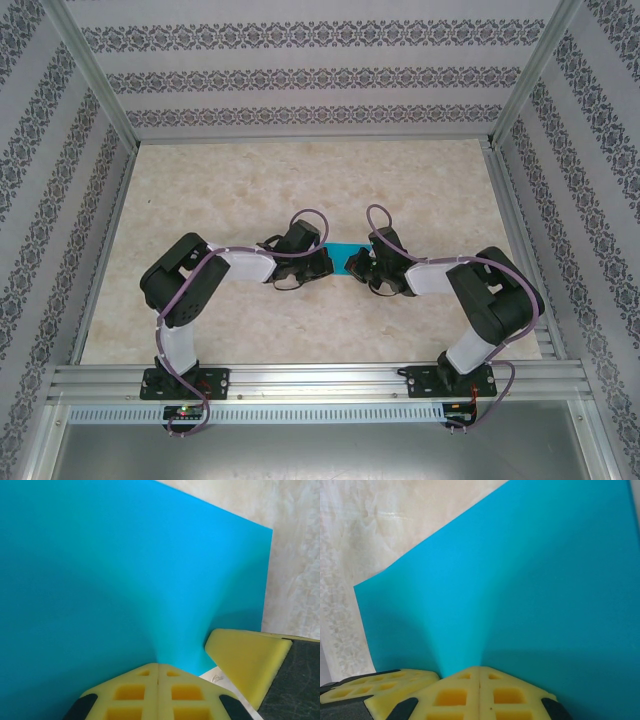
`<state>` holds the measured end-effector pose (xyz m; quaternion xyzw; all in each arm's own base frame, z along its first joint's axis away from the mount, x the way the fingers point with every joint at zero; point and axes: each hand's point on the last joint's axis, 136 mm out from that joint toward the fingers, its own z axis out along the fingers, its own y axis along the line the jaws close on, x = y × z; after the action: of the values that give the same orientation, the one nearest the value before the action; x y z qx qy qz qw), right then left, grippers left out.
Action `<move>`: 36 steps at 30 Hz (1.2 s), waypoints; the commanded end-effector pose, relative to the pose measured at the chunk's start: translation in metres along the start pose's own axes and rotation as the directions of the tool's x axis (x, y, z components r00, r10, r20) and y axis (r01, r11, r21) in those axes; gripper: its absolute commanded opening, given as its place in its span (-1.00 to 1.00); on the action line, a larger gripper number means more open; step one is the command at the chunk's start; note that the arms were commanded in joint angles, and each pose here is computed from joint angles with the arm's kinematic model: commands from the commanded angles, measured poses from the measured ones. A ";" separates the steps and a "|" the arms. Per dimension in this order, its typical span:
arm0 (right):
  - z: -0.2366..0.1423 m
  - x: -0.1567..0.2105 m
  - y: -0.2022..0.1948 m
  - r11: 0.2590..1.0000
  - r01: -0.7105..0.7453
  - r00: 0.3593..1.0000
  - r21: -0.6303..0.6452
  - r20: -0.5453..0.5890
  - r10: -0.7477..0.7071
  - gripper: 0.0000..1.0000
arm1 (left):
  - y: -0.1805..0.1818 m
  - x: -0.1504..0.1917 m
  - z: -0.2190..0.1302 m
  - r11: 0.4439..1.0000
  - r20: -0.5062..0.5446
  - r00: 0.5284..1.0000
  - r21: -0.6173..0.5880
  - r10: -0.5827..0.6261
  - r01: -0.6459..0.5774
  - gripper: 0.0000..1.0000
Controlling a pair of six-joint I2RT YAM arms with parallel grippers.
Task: Fold a paper plane with a square sheet of paper (pick it up from the middle)
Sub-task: First fold in half a square sheet of paper at the center of the table.
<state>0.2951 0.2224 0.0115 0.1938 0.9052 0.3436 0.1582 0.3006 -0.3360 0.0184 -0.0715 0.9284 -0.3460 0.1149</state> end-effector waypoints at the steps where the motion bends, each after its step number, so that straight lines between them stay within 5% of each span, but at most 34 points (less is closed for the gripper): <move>1: 0.003 0.014 -0.057 0.979 -0.062 0.997 0.195 -0.024 0.068 -1.00 | 0.044 0.006 0.001 0.984 0.046 0.998 -0.166 -0.053 0.060 -1.00; 23: -0.011 0.013 -0.079 0.961 -0.078 0.996 0.264 -0.009 0.083 -1.00 | 0.125 -0.006 -0.053 0.908 0.197 0.962 -0.337 -0.191 0.249 -1.00; 30: -0.012 0.009 -0.069 0.967 -0.045 0.999 0.252 -0.016 0.051 -1.00 | 0.113 -0.025 -0.068 0.919 0.187 0.970 -0.334 -0.154 0.210 -1.00; 36: -0.022 -0.010 -0.028 0.967 0.120 0.993 0.223 -0.037 -0.114 -1.00 | 0.076 -0.055 -0.100 0.943 0.169 0.985 -0.319 -0.041 0.094 -0.97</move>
<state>0.2953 0.2059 0.0135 0.1804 0.9244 0.3004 0.1506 0.3178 -0.2247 0.0235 -0.1791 0.9470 -0.2228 0.1467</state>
